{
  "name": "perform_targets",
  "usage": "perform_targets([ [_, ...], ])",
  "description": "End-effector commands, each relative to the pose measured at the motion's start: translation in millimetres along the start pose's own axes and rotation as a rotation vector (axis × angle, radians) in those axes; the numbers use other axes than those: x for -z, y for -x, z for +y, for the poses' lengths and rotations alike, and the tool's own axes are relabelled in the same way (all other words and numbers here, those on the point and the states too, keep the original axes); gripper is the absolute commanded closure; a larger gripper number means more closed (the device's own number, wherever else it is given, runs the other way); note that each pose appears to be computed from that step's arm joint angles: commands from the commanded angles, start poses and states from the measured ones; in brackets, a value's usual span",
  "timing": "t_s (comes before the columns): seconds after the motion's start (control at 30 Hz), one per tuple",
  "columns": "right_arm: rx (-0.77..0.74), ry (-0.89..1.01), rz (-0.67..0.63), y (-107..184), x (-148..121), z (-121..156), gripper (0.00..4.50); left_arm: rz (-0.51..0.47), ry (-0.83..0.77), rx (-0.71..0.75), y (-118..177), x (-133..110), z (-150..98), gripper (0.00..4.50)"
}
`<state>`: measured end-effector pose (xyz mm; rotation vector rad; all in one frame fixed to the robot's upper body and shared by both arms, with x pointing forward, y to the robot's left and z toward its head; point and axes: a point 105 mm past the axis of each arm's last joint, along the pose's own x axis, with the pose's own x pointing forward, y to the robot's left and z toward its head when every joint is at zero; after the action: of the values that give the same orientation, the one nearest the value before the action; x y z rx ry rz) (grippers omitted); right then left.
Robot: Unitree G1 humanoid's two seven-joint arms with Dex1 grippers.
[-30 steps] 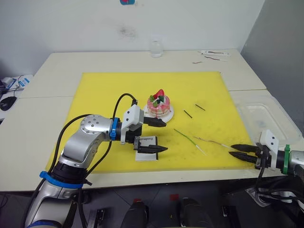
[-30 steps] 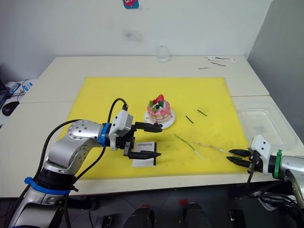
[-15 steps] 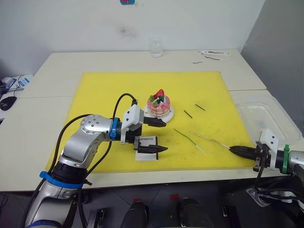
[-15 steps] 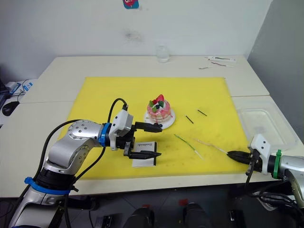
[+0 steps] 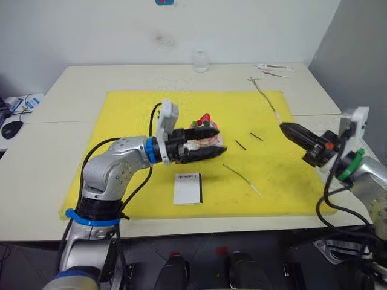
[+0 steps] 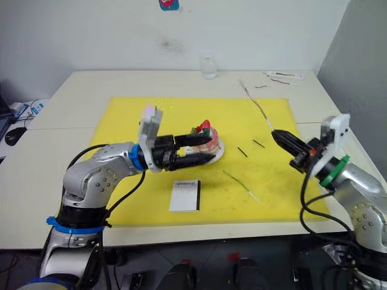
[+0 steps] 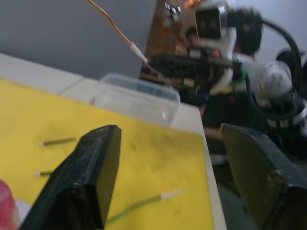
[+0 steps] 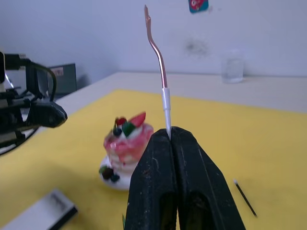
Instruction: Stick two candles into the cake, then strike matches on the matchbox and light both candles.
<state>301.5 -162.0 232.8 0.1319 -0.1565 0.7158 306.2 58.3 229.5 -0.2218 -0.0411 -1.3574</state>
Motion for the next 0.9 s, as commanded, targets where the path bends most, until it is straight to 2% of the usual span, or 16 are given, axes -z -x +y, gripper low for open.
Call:
perform_targets([
  [0.03, -0.016, 0.037, -0.076, -19.0, -17.0, 15.7, 4.50, -0.108, 0.040, -0.024, -12.9, -23.0, -1.9, 2.07],
  [0.13, -0.035, 0.043, -0.103, -32.5, -19.8, 25.6, 4.50, -0.185, 0.069, -0.054, -22.8, -33.5, 0.6, 2.07],
  [0.37, -0.108, 0.090, -0.124, -45.5, -17.9, 42.7, 4.50, -0.276, 0.121, -0.126, -41.4, -37.4, 11.4, 2.07],
  [0.9, -0.177, 0.147, -0.118, -46.3, -15.0, 55.8, 4.50, -0.310, 0.191, -0.092, -52.8, -34.3, 9.6, 2.07],
])
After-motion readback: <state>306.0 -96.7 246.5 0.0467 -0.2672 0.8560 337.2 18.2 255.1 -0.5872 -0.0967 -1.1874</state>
